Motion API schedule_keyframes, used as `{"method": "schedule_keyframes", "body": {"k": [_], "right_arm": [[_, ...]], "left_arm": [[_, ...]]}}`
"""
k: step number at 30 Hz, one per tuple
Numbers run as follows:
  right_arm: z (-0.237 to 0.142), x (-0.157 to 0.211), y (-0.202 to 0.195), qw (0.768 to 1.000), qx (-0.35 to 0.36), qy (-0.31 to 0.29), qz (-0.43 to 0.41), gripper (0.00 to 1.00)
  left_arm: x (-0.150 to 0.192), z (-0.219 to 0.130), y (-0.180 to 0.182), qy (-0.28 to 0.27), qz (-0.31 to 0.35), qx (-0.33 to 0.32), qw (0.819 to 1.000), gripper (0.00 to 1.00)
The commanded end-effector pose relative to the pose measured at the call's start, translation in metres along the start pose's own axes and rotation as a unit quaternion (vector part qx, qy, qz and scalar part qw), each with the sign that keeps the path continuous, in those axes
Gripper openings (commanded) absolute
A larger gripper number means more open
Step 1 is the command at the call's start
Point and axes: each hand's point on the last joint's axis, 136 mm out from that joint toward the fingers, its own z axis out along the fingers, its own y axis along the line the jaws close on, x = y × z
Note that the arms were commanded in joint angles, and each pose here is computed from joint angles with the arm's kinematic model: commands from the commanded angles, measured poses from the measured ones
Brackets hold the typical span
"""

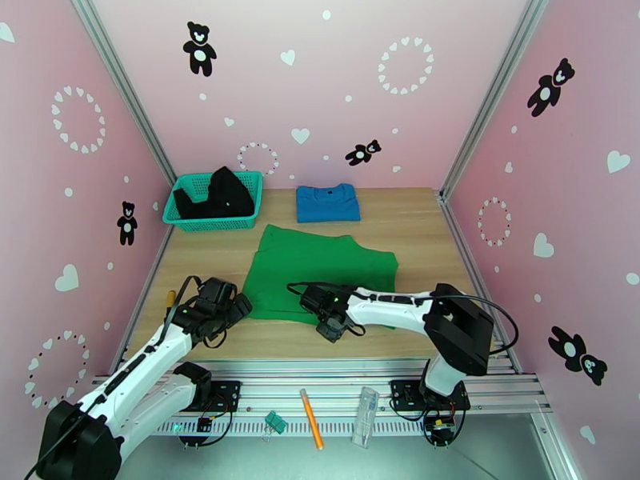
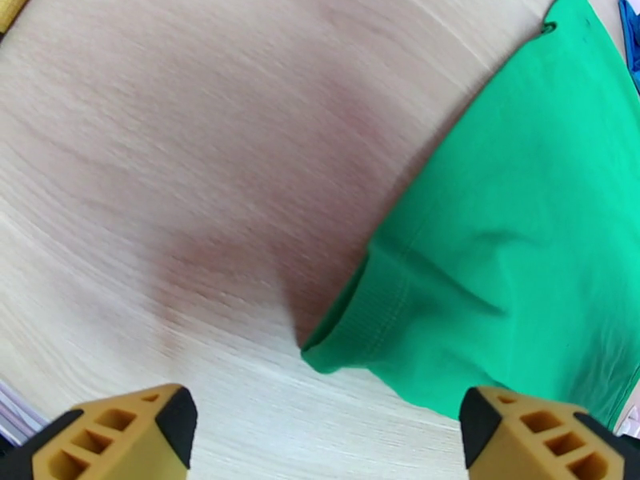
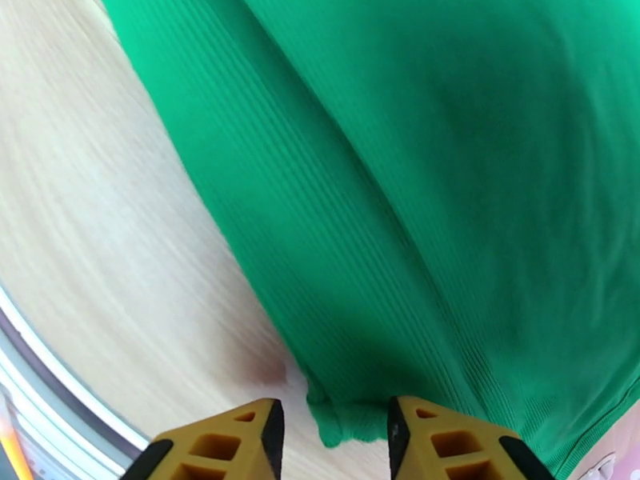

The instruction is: Fold and stack the mixed laundry pile

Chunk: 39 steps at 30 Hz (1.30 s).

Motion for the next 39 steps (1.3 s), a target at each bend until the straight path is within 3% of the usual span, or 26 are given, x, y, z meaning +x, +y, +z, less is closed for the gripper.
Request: {"method": "schedule_keyframes", "body": {"k": [1,5,7,11,14,20,24,31,39], "right_arm": [[0.006,0.004,0.000,1.000,0.008,0.016,0.001,0.32],[0.008,0.016,0.002,1.000,0.001,0.024,0.018,0.06],[0.003,0.020,0.003,1.000,0.000,0.022,0.020,0.00],[-0.011,0.029,-0.008,0.999,0.026,0.021,0.036,0.00],[-0.022,0.035,-0.020,0.997,0.056,0.022,0.057,0.00],[-0.024,0.042,-0.031,0.992,0.086,0.023,0.086,0.00],[-0.020,0.039,-0.027,0.992,0.079,0.021,0.092,0.00],[-0.018,0.039,-0.026,0.993,0.074,0.018,0.095,0.00],[-0.015,0.042,-0.023,0.993,0.065,0.016,0.099,0.00]], "left_arm": [[-0.008,-0.011,-0.002,-0.013,0.005,-0.003,1.000,0.92],[-0.001,-0.015,-0.001,0.011,0.006,-0.009,1.000,0.87],[0.012,-0.016,0.000,0.044,0.005,-0.012,0.999,0.78],[0.038,-0.016,0.003,0.095,0.021,-0.022,0.995,0.61],[0.050,-0.016,0.008,0.109,0.036,-0.037,0.993,0.55],[0.067,-0.001,0.000,0.136,0.047,-0.034,0.989,0.57],[0.078,0.007,0.003,0.150,0.072,-0.068,0.984,0.59],[0.071,0.018,0.004,0.114,0.055,-0.078,0.989,0.58],[0.055,0.002,-0.008,0.075,0.037,-0.043,0.996,0.55]]}}
